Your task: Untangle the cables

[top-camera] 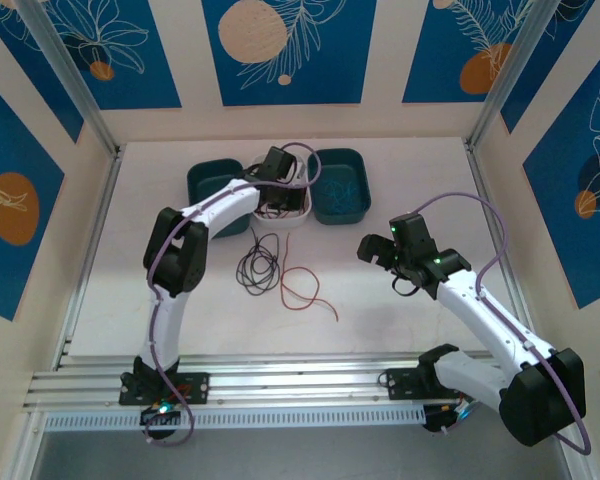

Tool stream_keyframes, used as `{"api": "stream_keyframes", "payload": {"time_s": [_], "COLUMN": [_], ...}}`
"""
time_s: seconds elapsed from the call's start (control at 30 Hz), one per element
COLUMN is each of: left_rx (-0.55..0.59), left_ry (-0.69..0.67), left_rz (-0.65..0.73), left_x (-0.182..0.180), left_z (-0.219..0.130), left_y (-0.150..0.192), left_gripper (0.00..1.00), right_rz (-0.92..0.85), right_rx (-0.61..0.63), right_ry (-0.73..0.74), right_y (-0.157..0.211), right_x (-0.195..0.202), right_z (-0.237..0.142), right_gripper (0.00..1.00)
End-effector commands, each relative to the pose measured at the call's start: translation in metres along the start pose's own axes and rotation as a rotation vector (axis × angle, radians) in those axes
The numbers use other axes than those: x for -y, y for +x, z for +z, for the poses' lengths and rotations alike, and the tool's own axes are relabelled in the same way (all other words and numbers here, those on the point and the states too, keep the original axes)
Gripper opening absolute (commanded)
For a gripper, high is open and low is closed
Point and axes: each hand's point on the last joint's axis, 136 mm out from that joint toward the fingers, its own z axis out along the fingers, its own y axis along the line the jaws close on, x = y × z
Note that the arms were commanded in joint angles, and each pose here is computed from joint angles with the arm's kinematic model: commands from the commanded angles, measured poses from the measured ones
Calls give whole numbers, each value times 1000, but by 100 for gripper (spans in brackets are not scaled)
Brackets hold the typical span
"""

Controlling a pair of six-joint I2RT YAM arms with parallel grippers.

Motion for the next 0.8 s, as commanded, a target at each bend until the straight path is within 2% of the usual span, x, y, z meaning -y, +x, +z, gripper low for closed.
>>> {"api": "stream_keyframes", "payload": {"time_s": [0.0,0.3,0.6,0.77], "left_rx": [164,295,325,282], "left_ry": [-7,-71,-59,-49], "left_rz": [25,51,18,3], "left_x": [-7,-23,-30,-29], "left_z": [-16,-20,-2,5], "left_y": [-37,-57,-65,-56], "left_gripper": [0,0,0,0], "right_rz": [15,15,15,9], "right_rx": [3,3,-3,-8], "right_ry": [-6,-8,-23,-36], "right_y": [-1,-1,-2,-2], "right_x": [0,-1,-6,-9], "right_z": [0,1,3,2], "right_gripper": [99,99,99,99]}}
